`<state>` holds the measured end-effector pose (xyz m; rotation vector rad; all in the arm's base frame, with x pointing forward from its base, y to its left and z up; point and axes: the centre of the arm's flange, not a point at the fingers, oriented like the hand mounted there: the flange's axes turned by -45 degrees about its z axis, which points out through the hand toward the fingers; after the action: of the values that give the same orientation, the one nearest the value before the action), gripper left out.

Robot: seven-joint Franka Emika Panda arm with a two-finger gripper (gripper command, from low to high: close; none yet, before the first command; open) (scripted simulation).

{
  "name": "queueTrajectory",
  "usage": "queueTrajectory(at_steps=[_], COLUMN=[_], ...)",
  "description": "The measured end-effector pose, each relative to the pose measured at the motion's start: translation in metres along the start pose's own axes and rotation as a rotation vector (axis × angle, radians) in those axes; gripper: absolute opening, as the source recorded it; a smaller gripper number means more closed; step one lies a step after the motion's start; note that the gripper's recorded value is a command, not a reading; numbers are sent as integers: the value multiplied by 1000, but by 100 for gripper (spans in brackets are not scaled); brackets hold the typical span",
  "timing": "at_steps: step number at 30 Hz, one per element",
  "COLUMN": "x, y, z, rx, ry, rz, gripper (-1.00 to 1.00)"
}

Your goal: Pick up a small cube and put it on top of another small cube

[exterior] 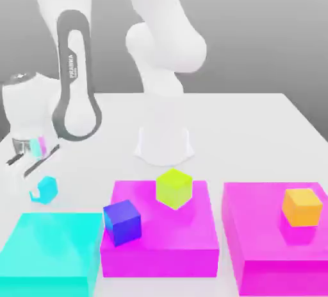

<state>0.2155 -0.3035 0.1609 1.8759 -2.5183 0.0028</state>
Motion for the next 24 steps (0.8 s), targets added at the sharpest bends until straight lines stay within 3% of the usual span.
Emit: queueTrajectory(at_steps=[3, 7, 18, 23, 24], x=[-4, -54, -252, -272, -272], y=[-2, -52, -127, -128, -127], z=[-27, -60, -158, -111, -104], rx=[2, 13, 6, 1, 2], ry=[-2, -14, -8, 0, -1], rz=[-7, -125, -452, -481, -482], gripper=[-100, -100, -100, -100, 100])
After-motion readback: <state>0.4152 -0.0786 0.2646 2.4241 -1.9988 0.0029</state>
